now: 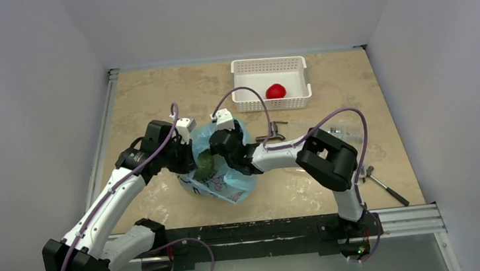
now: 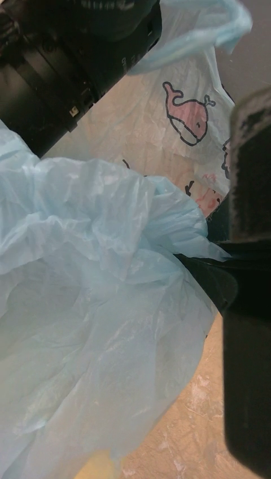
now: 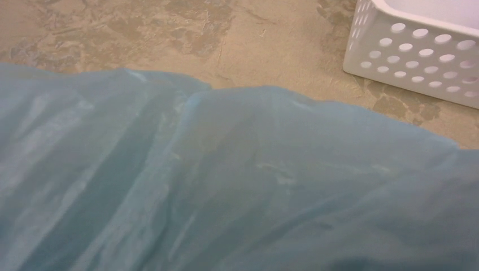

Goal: Take the fake fruits out of the plastic bag
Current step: Take out the fake fruit from the plastic bag.

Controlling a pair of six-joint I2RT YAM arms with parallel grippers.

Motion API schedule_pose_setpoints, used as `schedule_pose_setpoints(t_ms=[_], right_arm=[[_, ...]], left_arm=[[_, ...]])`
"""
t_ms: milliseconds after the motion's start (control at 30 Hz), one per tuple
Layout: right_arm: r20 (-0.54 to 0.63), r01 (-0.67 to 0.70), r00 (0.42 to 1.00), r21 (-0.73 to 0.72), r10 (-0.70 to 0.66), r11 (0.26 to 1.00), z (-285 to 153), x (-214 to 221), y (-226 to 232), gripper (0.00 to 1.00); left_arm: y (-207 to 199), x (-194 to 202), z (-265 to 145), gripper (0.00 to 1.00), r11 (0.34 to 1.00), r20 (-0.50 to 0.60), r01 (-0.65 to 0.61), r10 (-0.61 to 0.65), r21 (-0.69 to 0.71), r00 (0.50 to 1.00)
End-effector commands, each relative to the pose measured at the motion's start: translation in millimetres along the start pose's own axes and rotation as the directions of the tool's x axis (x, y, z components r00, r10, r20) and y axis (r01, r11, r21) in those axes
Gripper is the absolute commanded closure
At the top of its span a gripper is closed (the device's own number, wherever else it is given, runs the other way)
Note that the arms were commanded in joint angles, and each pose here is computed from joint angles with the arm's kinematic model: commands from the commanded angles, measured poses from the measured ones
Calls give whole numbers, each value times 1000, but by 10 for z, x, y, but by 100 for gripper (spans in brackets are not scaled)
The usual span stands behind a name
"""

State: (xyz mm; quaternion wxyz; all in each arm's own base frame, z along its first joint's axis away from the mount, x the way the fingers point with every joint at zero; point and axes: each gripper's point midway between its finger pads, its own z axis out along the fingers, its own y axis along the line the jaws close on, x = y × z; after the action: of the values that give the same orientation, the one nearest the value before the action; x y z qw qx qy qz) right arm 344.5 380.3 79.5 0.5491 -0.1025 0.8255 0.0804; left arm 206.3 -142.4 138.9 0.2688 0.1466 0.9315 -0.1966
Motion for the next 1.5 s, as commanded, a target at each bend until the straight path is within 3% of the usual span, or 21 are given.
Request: schedule_pose_setpoints(t_ms=[0,100,333,433,667,867,1100,1467], right_arm=[[14,38,999,-14,-38,999,86,47,51,26],[3,42,999,-35,-42,999,199,127,157,20],[93,25,996,-101,-16,995,284,-12,337,22],[108,51,993,-71,-43,996,352,-43,327,28],[132,46,991,-102,-32,994,328,-103,369,65],[123,-7,992,-253,39,968,132,-284,627,87],[128,-41,987,-398,100,916,-267,-485,836,91],[5,-156,980,-612,201,775,-944,-536,1083,96]], left_arm=[[-74,-174,-67,100,999,58,-32,30,23,998],[-53,-175,-55,100,999,55,-30,29,12,998],[23,-172,-27,100,999,46,-24,26,-29,999],[80,-171,-18,100,998,42,-20,22,-60,999],[290,-228,-84,100,982,77,0,15,-187,997],[542,-279,-246,100,939,147,60,-10,-340,989],[742,-310,-445,100,880,222,138,-38,-454,974],[871,-310,-624,100,834,265,168,-28,-525,964]])
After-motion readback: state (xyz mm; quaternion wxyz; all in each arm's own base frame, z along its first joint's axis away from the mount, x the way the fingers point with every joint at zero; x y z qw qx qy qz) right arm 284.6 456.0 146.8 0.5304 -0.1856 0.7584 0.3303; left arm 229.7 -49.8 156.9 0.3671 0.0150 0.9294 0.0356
